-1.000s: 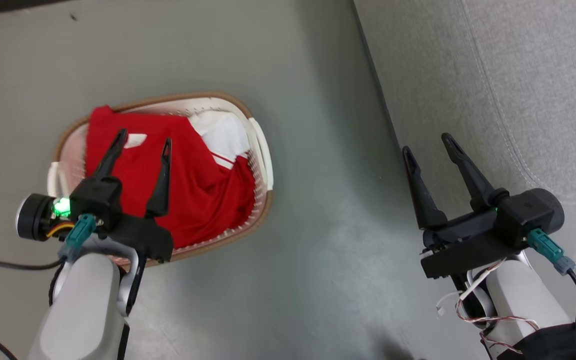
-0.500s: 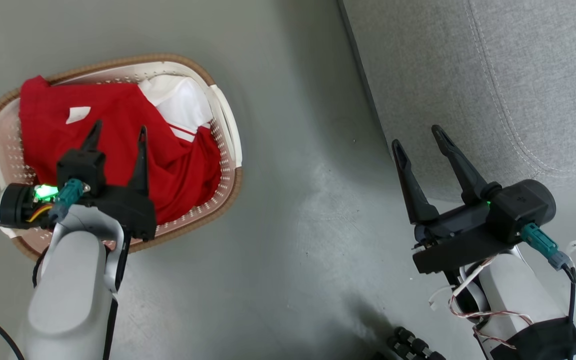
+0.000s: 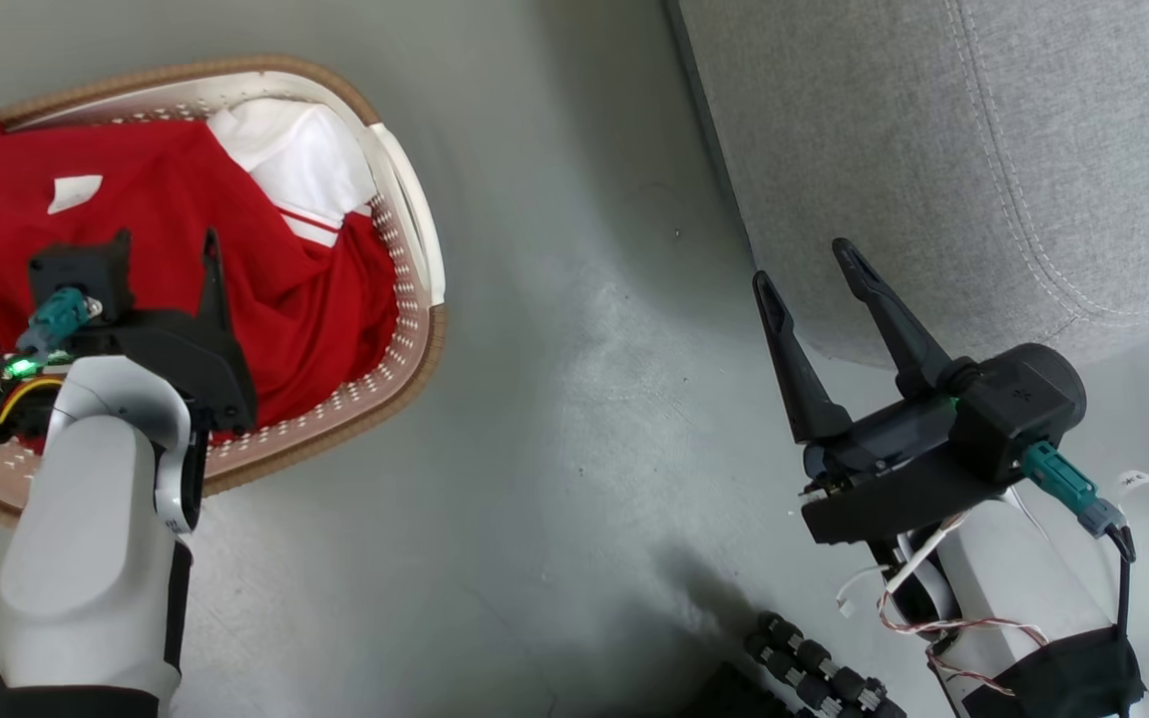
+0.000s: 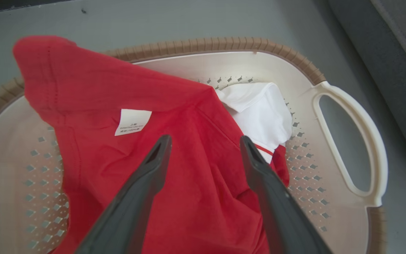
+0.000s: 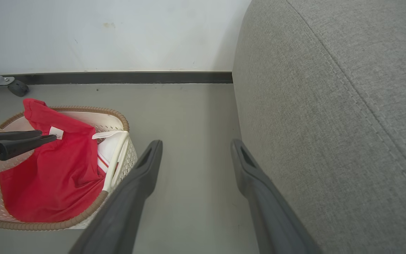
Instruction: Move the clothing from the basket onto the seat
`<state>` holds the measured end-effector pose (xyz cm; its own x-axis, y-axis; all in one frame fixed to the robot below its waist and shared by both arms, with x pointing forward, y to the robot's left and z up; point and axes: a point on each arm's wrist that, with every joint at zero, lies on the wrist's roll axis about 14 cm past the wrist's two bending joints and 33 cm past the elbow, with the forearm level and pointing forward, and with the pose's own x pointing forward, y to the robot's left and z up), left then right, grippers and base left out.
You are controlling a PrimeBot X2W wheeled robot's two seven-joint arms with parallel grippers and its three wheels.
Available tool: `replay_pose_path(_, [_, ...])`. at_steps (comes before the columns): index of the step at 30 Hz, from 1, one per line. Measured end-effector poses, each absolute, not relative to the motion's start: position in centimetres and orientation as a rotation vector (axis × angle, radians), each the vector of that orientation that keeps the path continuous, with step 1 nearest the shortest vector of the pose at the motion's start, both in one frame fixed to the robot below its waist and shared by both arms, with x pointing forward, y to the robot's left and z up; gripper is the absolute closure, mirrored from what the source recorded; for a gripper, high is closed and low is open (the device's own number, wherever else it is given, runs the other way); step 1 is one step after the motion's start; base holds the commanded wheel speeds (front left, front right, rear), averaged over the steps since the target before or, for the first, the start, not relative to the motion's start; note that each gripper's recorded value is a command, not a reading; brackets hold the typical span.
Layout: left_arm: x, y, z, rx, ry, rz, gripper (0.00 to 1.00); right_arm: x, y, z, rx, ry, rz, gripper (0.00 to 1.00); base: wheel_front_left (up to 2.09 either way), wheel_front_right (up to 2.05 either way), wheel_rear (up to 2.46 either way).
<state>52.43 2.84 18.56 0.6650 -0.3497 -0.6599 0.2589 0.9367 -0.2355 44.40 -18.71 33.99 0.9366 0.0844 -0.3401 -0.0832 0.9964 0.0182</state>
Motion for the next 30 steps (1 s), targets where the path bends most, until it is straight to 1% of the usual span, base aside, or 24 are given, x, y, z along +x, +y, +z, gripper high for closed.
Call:
replay_pose_path(8, [52.7, 2.4, 15.8, -0.131, 0.838, -0.338, 0.0, 44.4, -19.1, 32.4, -0.003, 0.382, 0.079, 0.0, 0.0, 0.0, 0.0])
replay_pose_path(16, [51.1, 2.1, 13.2, -0.129, 0.923, -0.343, 0.0, 44.3, -19.4, 31.4, -0.009, 0.408, 0.073, 0.0, 0.0, 0.0, 0.0])
replay_pose_path(26, [51.4, 1.8, 12.2, -0.134, 0.945, -0.343, 0.0, 44.3, -19.3, 30.5, -0.008, 0.425, 0.078, 0.0, 0.0, 0.0, 0.0])
replay_pose_path(30, [50.9, 1.8, 11.3, -0.133, 0.97, -0.342, 0.0, 44.2, -19.4, 29.9, -0.008, 0.438, 0.073, 0.0, 0.0, 0.0, 0.0])
